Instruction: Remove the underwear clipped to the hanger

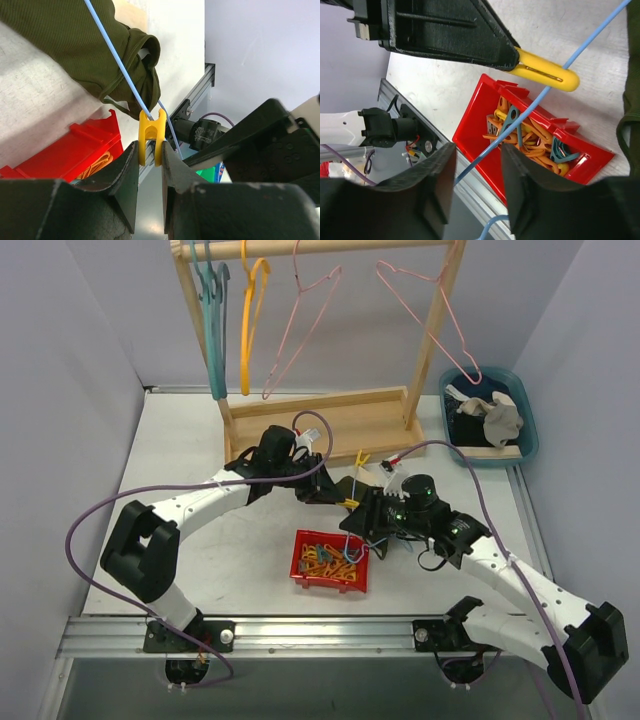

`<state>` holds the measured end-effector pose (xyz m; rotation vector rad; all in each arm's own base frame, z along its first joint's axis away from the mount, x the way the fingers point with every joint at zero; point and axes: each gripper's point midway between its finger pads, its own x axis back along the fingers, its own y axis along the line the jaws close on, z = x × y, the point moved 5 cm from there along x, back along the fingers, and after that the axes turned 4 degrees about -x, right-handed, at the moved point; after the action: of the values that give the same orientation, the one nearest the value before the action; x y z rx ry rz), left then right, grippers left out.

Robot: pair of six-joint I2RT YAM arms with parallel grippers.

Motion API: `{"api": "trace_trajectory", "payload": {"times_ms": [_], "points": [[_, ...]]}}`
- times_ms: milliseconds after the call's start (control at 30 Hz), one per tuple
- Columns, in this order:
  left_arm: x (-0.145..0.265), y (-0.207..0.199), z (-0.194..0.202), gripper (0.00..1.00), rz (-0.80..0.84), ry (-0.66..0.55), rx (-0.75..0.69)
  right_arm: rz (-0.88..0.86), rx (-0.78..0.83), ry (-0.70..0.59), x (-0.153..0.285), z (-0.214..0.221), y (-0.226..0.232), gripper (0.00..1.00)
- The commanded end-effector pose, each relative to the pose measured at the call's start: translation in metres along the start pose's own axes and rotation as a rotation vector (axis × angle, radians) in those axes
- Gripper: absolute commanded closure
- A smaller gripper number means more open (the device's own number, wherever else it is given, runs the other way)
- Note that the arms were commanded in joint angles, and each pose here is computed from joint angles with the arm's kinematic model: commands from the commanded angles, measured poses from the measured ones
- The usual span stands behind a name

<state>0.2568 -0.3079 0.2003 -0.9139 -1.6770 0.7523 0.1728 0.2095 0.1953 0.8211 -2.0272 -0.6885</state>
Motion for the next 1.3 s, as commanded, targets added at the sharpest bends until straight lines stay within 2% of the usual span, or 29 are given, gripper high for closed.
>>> {"api": "trace_trajectory", "payload": {"times_ms": [0, 33, 67, 167, 533, 667, 900, 933, 967, 1033, 1200, 1267], "points": [[0.006, -0.016, -0.009, 0.97, 0.056, -0.056, -0.049, -0.001, -0.023, 0.002, -0.011, 0.004, 0.0, 0.62], [0.006, -0.017, -0.008, 0.97, 0.058, -0.055, -0.051, 0.004, -0.029, 0.011, -0.013, 0.008, -0.003, 0.66], [0.008, -0.017, -0.009, 0.98, 0.06, -0.058, -0.054, 0.005, -0.034, 0.016, -0.016, 0.009, -0.004, 0.77], [0.01, -0.017, -0.006, 0.97, 0.057, -0.047, -0.055, 0.046, -0.025, 0.006, -0.015, 0.009, -0.01, 1.0], [0.036, 0.002, -0.007, 0.97, 0.046, -0.077, -0.026, 0.29, 0.02, -0.037, 0.009, 0.007, -0.04, 1.0], [0.038, 0.007, 0.002, 0.97, 0.05, -0.055, -0.015, 0.343, 0.035, -0.041, 0.015, 0.005, -0.047, 1.0], [0.059, 0.008, 0.008, 0.97, 0.084, -0.11, -0.026, 0.43, 0.034, -0.015, 0.027, 0.016, -0.058, 1.0], [0.063, 0.002, 0.01, 0.98, 0.102, -0.115, -0.041, 0.454, 0.029, -0.01, 0.03, 0.017, -0.059, 0.73], [0.066, 0.001, 0.012, 0.97, 0.098, -0.105, -0.04, 0.468, 0.024, -0.02, 0.032, 0.017, -0.059, 0.64], [0.071, -0.005, 0.021, 0.97, 0.094, -0.082, -0.089, 0.472, 0.022, -0.049, 0.035, 0.014, -0.058, 0.58], [0.081, 0.008, 0.065, 0.97, -0.04, 0.066, -0.115, 0.479, 0.015, -0.078, 0.038, 0.01, -0.057, 0.57], [0.083, 0.011, 0.089, 0.97, -0.073, 0.15, -0.136, 0.488, 0.017, -0.071, 0.037, 0.011, -0.059, 0.49]]}}
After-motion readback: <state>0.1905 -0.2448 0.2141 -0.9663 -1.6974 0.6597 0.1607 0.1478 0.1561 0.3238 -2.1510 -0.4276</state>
